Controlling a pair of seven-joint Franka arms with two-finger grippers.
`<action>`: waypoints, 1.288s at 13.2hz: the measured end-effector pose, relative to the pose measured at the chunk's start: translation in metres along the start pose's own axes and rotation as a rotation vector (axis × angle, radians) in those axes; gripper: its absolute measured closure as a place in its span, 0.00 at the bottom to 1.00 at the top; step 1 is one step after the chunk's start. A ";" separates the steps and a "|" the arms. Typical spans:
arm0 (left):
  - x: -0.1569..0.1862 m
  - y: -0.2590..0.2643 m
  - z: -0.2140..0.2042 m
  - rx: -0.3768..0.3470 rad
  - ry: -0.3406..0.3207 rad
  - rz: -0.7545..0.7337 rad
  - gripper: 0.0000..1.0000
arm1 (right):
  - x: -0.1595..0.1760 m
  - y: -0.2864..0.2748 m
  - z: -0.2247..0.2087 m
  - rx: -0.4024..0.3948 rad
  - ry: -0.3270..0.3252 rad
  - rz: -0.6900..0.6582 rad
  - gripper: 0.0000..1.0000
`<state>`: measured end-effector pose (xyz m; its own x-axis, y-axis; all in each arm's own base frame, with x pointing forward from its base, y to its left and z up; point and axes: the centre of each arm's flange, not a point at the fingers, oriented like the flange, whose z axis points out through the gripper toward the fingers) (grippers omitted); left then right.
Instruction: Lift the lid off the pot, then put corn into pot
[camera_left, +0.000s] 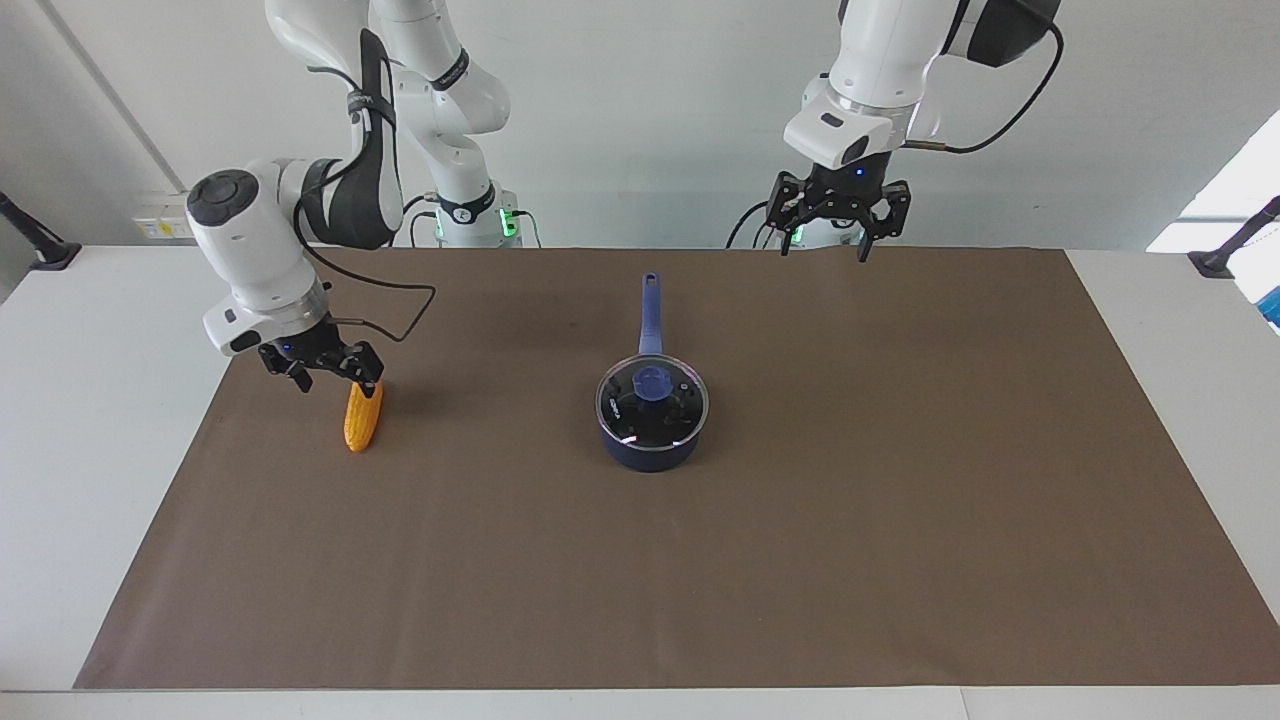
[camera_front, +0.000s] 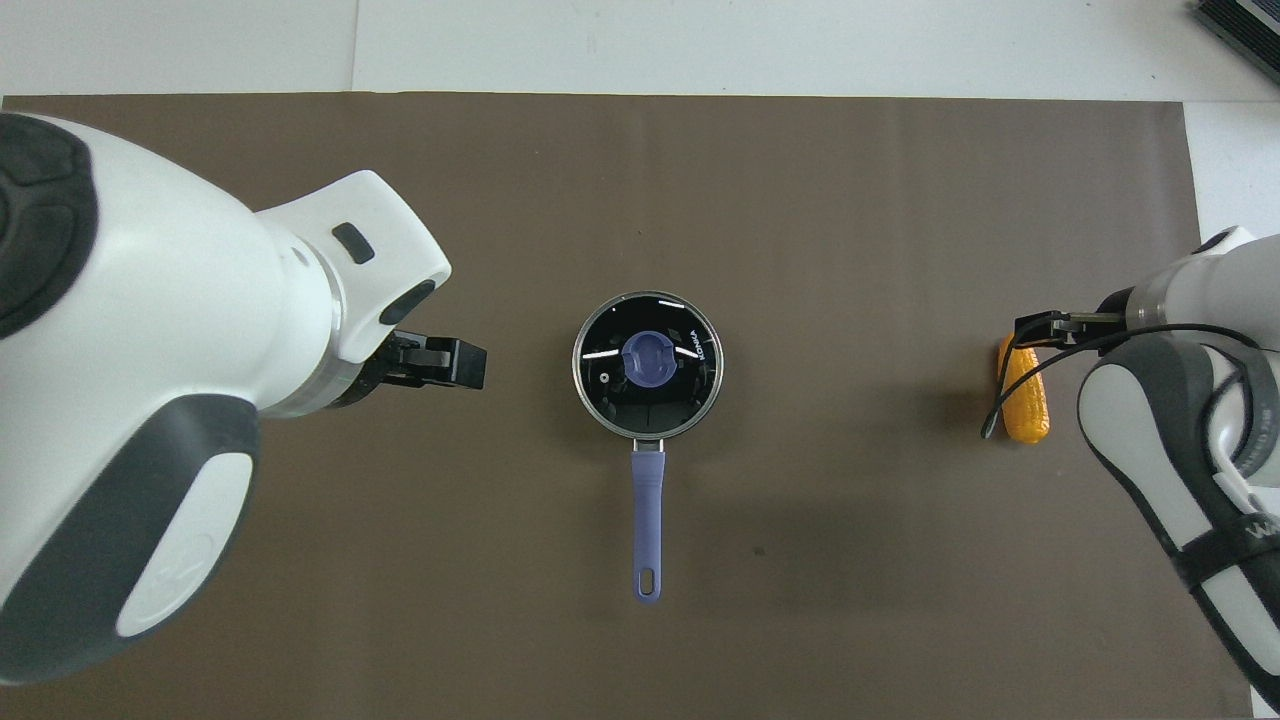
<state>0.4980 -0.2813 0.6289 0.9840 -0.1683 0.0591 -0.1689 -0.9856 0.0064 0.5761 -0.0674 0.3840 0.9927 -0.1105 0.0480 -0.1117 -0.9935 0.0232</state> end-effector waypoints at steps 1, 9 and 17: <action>0.001 0.014 0.007 -0.004 0.004 -0.006 0.00 | -0.002 0.000 0.014 -0.001 -0.003 0.000 0.00; 0.010 0.133 0.112 0.000 -0.011 -0.089 0.00 | -0.022 0.007 0.076 -0.007 -0.012 0.003 0.00; 0.029 0.172 0.173 -0.015 0.015 -0.142 0.00 | -0.019 0.007 0.084 -0.010 -0.049 0.001 0.61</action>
<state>0.5069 -0.4588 0.4591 0.9971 -0.0268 0.0719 -0.0290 -0.9991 0.0310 0.5603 -0.0751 0.2993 0.9936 -0.1129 -0.0014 -0.1128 -0.9930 0.0335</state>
